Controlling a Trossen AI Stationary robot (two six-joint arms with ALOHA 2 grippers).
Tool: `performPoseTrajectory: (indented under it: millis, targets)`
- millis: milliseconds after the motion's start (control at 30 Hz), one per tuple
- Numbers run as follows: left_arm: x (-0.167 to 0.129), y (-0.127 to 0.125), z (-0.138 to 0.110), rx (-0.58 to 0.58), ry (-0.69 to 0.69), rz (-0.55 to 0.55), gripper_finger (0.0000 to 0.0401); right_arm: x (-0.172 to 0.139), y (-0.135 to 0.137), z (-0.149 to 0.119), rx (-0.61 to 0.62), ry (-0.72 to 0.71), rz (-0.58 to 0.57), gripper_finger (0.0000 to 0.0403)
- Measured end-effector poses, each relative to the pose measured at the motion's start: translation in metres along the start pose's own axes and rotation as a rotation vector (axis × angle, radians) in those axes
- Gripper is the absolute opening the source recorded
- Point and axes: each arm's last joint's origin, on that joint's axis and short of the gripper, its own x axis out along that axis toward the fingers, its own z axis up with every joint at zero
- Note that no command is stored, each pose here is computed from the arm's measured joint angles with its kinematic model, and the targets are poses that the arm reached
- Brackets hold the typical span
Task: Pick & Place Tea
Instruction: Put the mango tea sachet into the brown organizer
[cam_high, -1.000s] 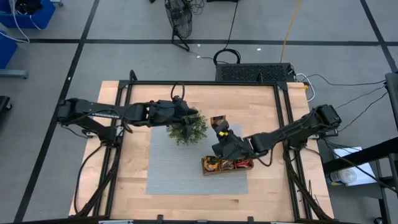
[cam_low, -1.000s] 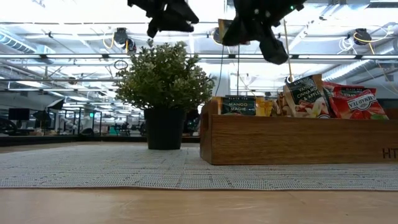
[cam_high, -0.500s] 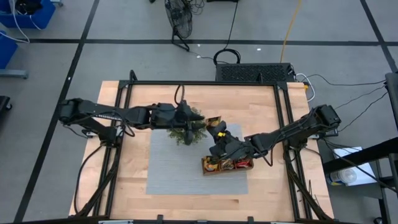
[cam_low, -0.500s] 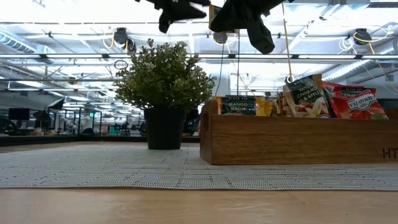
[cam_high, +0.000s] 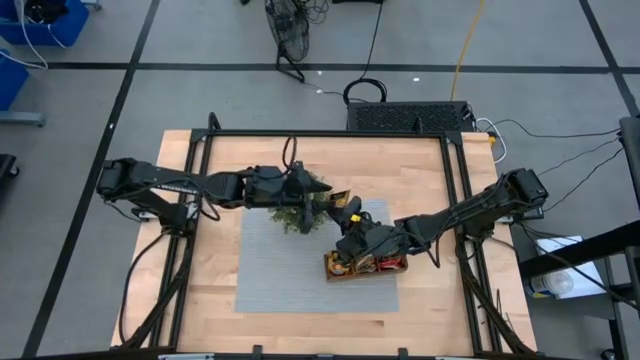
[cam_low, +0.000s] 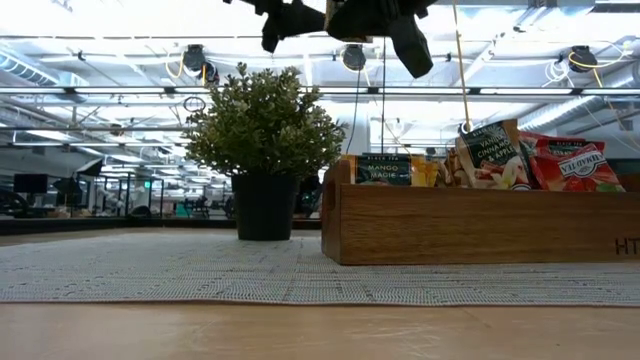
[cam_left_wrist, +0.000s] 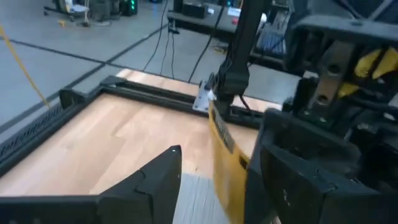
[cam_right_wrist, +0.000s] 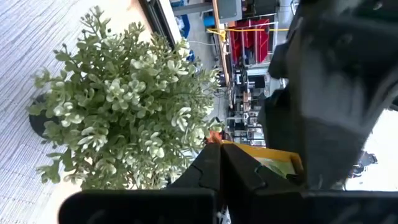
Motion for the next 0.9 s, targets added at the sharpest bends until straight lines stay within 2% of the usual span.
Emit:
performPoseTrajectory:
  millis: [200,700,800,900]
  targets:
    - [0.003,0.0051,-0.0016,0.004,0.005,0.016,0.0204,0.0,-0.0001,0.0006,0.036,-0.018,0.005,0.0]
    - [0.0037,0.0076,0.0002,0.01,-0.008,0.02,0.0168,0.0,0.0,0.0006,0.039,-0.017,0.006,0.0]
    - [0.0037,0.0071,0.0007,0.023,-0.011,0.005,0.0147,0.0,0.0,0.0006,0.06,-0.017,0.006,0.0]
    - [0.0036,0.0056,0.0025,0.054,-0.025,-0.038,0.0107,0.0,0.0012,0.0001,0.079,-0.013,0.015,0.0]
